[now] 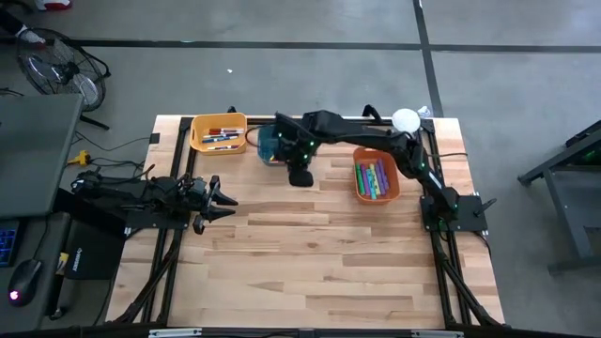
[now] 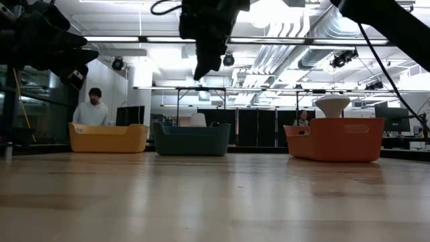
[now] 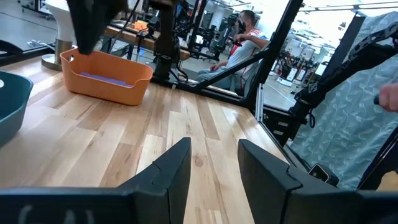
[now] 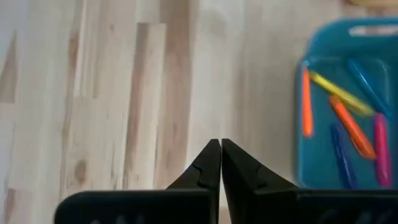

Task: Pick & Place Markers
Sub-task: Return to Home Position

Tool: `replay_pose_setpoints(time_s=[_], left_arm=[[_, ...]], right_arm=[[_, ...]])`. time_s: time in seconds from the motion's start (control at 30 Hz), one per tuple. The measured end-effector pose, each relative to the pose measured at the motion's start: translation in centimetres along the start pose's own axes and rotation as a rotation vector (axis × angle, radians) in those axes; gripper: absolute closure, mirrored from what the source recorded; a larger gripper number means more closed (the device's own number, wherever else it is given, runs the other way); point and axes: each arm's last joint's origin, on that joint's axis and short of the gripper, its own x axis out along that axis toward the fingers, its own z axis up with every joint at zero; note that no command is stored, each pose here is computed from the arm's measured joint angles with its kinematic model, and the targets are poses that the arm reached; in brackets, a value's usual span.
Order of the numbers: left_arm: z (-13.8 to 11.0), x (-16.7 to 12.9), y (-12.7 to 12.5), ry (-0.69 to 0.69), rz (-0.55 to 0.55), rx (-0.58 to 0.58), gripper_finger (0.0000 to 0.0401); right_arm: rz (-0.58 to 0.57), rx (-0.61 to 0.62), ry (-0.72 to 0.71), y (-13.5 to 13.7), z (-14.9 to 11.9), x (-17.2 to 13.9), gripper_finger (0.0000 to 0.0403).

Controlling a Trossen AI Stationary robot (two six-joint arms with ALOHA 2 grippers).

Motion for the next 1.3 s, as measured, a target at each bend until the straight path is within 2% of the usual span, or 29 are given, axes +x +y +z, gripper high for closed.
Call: replay_pose_setpoints(time_s=[0.17,0.27,0.4,0.57,0.77,1.03,1.2,1.3], left_arm=[[0.0,0.0,0.0,0.0,0.0,0.0,0.027],[0.0,0.0,0.0,0.0,0.0,0.0,0.027],[0.0,0.0,0.0,0.0,0.0,0.0,0.027],[0.0,0.0,0.0,0.0,0.0,0.0,0.027],[0.0,0.0,0.0,0.001,0.0,0.0,0.027],[0.0,0.0,0.0,0.001,0.0,0.0,0.027],[0.0,0.0,0.0,0.001,-0.001,0.0,0.027],[0.0,0.0,0.0,0.001,-0.001,0.0,0.027]], right_arm=[[0.04,-0.018,-0.008,2.3,-0.2,2.6,0.0402],[0.056,-0.022,-0.015,3.8,-1.5,4.2,0.0402],[0.108,0.014,-0.078,5.4,-4.3,4.9,0.0402],[0.091,0.101,-0.227,6.7,-9.3,3.3,0.0402],[0.052,0.198,-0.479,8.0,-15.8,-0.2,0.0403],[0.08,0.334,-0.771,9.3,-24.9,-3.3,0.0403],[0.129,0.343,-1.082,10.2,-28.4,-5.3,0.0403],[0.116,0.352,-1.228,10.9,-30.1,-5.5,0.0403]])
